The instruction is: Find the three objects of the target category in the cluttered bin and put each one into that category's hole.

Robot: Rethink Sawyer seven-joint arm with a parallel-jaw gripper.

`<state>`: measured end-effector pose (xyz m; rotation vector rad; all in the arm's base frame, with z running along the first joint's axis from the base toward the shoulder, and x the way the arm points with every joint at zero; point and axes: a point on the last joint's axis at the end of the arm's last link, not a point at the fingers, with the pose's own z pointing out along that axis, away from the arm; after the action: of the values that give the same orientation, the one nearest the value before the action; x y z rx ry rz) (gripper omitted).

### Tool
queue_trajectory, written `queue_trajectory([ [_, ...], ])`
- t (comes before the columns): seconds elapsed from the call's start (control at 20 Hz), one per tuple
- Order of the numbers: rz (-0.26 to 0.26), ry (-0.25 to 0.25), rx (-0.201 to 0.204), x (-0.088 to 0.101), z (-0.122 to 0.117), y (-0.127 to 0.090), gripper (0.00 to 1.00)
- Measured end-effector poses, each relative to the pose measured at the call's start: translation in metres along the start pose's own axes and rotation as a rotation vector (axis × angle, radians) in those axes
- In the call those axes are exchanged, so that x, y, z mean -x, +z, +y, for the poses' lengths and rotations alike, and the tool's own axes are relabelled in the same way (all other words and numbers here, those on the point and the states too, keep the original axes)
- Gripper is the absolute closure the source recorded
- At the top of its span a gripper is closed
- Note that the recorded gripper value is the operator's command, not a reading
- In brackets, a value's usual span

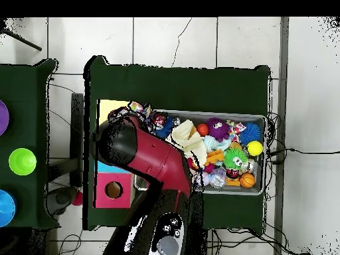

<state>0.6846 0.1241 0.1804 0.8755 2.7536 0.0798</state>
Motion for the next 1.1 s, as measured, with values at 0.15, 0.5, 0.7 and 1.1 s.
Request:
queue_trajectory([
  [0.15, -0.002, -0.001, 0.006, 0.004, 0.003, -0.005, 1.0],
  [0.5, -0.013, 0.001, 0.018, 0.009, 0.005, -0.014, 1.0],
  [0.7, -0.014, 0.009, 0.041, 0.013, 0.007, -0.024, 1.0],
  [1.1, -0.024, -0.024, 0.046, 0.013, 0.006, -0.034, 1.0],
])
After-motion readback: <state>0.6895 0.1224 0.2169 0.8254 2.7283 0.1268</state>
